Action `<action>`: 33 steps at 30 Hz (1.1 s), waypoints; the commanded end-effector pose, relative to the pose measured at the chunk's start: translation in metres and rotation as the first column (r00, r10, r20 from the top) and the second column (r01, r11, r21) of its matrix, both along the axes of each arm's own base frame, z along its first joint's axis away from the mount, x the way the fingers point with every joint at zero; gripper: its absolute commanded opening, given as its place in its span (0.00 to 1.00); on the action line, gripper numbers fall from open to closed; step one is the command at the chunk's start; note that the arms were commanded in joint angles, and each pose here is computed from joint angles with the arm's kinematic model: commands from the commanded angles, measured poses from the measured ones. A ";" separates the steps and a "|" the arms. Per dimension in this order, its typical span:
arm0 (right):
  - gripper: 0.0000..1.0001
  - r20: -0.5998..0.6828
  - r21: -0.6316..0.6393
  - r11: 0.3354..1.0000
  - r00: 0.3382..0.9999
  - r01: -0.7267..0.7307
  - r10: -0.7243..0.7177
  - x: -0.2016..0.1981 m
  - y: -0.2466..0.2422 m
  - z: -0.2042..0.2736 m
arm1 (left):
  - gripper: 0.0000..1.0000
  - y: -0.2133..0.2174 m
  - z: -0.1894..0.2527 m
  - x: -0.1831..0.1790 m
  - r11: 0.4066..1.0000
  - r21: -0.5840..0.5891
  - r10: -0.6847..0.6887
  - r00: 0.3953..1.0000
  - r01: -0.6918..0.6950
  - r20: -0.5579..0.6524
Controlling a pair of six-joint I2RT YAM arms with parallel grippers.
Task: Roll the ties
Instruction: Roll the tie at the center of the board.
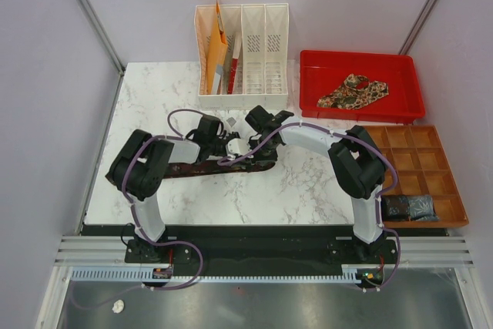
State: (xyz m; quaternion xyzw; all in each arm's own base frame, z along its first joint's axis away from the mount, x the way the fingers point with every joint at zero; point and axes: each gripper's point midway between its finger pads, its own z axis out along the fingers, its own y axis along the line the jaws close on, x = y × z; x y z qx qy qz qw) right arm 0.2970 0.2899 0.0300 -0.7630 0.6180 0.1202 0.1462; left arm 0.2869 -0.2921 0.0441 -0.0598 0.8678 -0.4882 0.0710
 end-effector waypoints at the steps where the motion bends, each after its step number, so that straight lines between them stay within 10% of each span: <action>1: 0.15 -0.098 -0.011 1.000 0.995 0.001 -0.002 -0.019 -0.001 -0.005 | 0.21 -0.001 -0.010 0.006 0.999 0.038 0.014 1.000 -0.013 -0.014; 13: 0.10 -0.109 0.026 1.000 0.994 -0.005 0.008 -0.021 0.005 0.001 | 0.02 0.006 -0.014 0.006 0.998 0.068 0.003 1.000 -0.002 -0.011; 25: 0.06 -0.121 0.058 0.998 0.993 -0.006 0.013 -0.020 0.013 0.006 | 0.36 0.002 -0.002 0.012 1.000 -0.021 0.019 1.000 -0.019 0.017; 33: 0.13 -0.131 0.073 0.997 0.991 -0.008 0.017 -0.020 0.017 0.010 | 0.06 0.008 -0.017 0.010 0.999 0.040 0.020 1.000 -0.020 -0.001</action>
